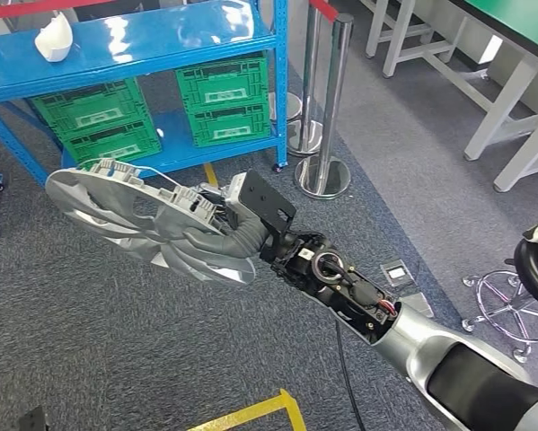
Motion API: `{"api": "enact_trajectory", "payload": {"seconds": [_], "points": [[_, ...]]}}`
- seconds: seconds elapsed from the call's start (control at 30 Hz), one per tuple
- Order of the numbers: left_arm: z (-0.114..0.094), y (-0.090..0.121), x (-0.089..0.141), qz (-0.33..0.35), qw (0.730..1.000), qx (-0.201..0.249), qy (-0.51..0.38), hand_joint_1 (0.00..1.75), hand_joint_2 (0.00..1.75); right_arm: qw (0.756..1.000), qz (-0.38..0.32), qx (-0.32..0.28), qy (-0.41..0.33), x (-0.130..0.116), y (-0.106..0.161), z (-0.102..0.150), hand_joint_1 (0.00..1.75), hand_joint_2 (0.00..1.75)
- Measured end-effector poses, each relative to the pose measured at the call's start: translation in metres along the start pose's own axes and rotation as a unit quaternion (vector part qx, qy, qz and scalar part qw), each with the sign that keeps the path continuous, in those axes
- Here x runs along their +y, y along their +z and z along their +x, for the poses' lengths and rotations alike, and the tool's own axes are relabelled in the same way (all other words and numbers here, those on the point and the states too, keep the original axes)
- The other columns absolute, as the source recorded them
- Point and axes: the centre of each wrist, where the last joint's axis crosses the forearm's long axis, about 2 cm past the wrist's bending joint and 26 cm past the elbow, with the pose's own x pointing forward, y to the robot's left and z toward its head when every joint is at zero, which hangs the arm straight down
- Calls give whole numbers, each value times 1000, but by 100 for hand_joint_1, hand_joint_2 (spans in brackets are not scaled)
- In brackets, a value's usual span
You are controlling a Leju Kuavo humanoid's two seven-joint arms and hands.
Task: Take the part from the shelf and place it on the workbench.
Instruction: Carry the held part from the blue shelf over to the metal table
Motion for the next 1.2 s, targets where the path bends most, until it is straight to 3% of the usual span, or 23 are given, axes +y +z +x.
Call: {"api": "enact_trajectory", "payload": {"seconds": [1.2], "points": [[2, 0, -1, -1, 1000, -6, -12, 0, 175, 1000, -12, -1, -11, -1, 5, -2, 175, 175]]}}
